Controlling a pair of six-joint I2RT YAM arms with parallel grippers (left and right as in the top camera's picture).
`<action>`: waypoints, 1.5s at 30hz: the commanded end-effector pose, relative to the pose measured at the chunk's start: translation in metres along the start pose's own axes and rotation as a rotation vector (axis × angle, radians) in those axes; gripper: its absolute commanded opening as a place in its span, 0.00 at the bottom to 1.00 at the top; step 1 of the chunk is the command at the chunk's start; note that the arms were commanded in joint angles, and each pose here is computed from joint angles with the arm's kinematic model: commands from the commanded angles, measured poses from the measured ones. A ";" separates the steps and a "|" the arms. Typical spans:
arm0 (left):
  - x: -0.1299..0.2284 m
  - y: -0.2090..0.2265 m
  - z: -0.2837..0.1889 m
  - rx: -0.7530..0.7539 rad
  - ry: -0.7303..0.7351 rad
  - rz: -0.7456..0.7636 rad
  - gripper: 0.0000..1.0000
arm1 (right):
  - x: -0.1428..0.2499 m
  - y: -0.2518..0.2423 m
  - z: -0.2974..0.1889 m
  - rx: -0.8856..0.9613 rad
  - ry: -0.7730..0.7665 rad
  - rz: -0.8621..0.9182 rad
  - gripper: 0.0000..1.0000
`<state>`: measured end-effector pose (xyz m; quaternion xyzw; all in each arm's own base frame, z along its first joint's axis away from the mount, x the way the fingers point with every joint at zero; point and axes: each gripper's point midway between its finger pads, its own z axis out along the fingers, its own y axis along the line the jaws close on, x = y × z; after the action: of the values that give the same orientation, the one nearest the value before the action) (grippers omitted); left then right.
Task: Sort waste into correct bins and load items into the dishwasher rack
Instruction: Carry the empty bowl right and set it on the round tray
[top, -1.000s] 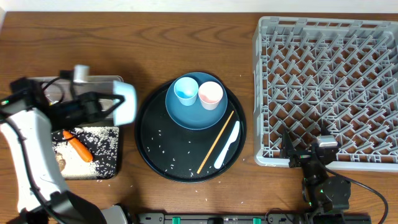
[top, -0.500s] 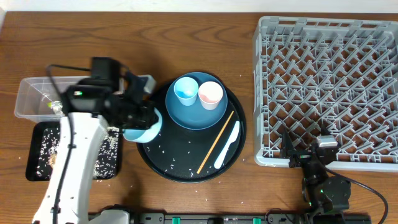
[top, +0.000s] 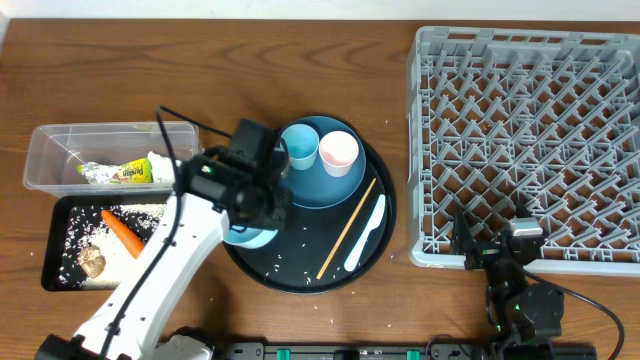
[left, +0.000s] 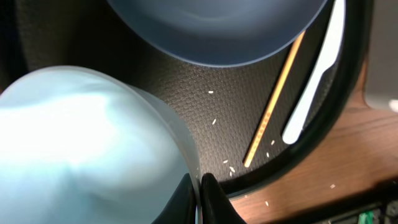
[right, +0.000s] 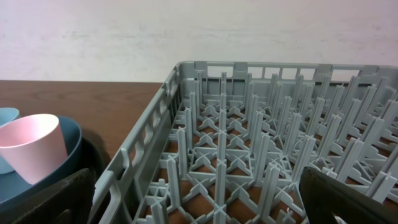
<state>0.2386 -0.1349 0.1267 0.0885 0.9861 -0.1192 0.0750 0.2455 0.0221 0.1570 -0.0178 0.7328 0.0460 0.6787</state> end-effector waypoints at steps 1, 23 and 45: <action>0.009 0.001 0.013 -0.020 0.008 -0.042 0.06 | 0.000 0.001 0.000 -0.004 -0.001 -0.007 0.99; 0.027 -0.020 0.052 0.015 0.005 0.025 0.36 | 0.000 0.001 0.000 -0.004 -0.001 -0.007 0.99; -0.043 0.063 -0.080 -0.127 -0.418 -0.298 0.98 | 0.000 0.001 0.000 -0.004 -0.001 -0.007 0.99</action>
<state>0.2781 -0.0778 0.1925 -0.0627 0.9604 -0.1007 0.2519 0.2455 0.0221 0.1571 -0.0176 0.7326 0.0462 0.6788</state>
